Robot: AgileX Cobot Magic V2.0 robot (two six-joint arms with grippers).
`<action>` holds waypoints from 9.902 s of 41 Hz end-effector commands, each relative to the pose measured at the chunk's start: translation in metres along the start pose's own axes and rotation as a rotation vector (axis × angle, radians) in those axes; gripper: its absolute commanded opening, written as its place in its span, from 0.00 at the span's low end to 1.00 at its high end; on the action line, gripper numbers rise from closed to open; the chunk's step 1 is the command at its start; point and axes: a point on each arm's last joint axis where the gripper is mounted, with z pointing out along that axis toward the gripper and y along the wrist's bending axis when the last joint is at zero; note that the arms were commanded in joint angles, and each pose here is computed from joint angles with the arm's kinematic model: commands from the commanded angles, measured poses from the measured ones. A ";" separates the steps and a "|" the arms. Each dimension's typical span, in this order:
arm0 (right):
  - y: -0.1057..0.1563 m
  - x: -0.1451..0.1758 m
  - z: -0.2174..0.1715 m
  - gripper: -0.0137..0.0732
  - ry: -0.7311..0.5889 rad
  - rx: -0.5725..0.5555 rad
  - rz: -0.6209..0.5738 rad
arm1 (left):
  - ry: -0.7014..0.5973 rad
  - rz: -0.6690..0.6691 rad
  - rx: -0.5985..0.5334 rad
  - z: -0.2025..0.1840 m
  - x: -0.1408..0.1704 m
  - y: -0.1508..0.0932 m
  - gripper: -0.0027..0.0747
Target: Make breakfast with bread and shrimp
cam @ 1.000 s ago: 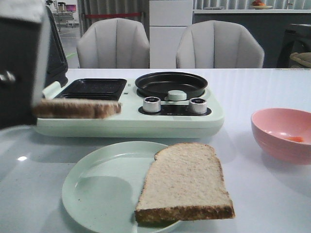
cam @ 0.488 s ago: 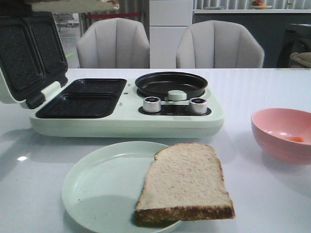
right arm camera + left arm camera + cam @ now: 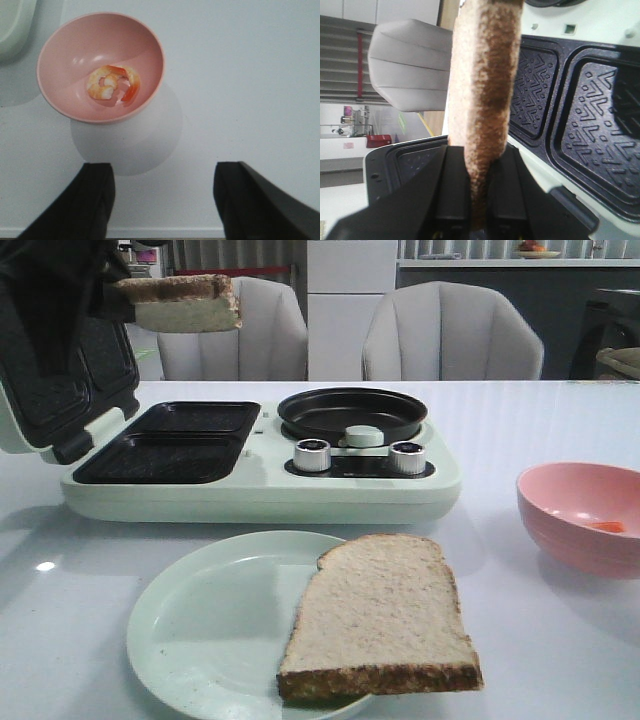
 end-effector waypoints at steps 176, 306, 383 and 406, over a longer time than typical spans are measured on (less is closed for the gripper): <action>0.094 -0.002 0.078 0.70 0.299 -0.480 0.178 | -0.437 -1.196 0.450 -0.259 0.084 -0.034 0.60; 0.314 -0.188 0.192 0.52 0.165 -1.002 0.042 | -0.433 -1.195 0.451 -0.259 0.084 -0.034 0.60; 0.095 -0.071 -0.056 0.66 -0.283 -0.483 -0.356 | -0.352 -1.083 0.372 -0.247 0.084 -0.033 0.60; 0.091 -0.060 -0.054 0.66 -0.285 -0.483 -0.355 | 0.397 -0.890 0.428 -0.180 0.030 0.016 0.48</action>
